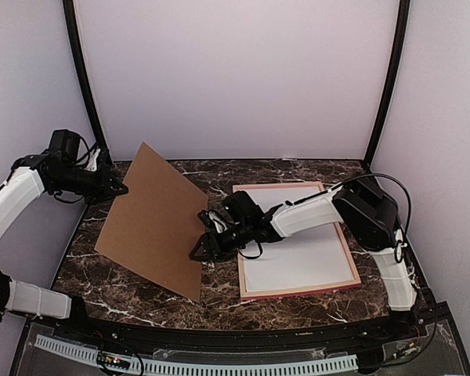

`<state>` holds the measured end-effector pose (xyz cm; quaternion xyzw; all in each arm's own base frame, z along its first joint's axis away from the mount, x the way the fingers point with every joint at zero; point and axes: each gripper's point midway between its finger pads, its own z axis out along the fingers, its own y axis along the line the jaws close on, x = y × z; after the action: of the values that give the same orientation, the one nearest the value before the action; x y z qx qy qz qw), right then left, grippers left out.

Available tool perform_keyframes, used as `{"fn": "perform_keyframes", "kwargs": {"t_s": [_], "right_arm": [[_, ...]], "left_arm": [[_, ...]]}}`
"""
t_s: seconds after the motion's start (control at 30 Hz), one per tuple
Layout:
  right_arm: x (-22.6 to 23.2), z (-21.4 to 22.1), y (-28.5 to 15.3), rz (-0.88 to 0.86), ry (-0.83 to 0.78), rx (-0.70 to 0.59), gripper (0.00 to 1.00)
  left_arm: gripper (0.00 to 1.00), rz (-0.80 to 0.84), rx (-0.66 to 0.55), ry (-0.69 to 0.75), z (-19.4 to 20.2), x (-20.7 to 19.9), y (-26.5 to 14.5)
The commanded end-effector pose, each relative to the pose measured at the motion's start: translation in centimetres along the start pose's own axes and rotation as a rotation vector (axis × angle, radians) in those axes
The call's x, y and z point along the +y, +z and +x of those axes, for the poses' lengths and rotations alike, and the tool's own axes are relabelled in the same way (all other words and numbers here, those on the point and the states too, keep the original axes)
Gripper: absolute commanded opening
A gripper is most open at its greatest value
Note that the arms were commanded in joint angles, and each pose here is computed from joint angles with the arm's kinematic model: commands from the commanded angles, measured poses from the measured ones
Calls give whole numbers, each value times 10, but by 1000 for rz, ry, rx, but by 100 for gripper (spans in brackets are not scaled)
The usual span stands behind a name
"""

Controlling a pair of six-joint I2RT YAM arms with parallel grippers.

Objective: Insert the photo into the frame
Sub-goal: Turn over the backboard.

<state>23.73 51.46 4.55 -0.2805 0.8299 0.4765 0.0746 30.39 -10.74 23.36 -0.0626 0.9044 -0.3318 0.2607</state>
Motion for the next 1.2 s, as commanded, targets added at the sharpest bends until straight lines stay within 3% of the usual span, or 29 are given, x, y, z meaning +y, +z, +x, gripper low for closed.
{"fn": "perform_keyframes", "kwargs": {"t_s": [0.0, 0.2, 0.43, 0.83, 1.17], "right_arm": [[3, 8, -8, 44, 28, 14, 66], [3, 2, -20, 73, 38, -6, 66], [0, 5, -18, 63, 59, 4, 68], [11, 4, -19, -73, 96, -29, 70], [29, -7, -43, -193, 107, -88, 73]], "left_arm": [[0, 6, 25, 54, 2, -14, -11], [2, 14, 42, 41, 2, -22, -18], [15, 97, 48, 16, 10, -39, -18], [31, 280, 60, 13, 18, -86, -24], [45, 419, 108, 99, 32, -135, -22]]}}
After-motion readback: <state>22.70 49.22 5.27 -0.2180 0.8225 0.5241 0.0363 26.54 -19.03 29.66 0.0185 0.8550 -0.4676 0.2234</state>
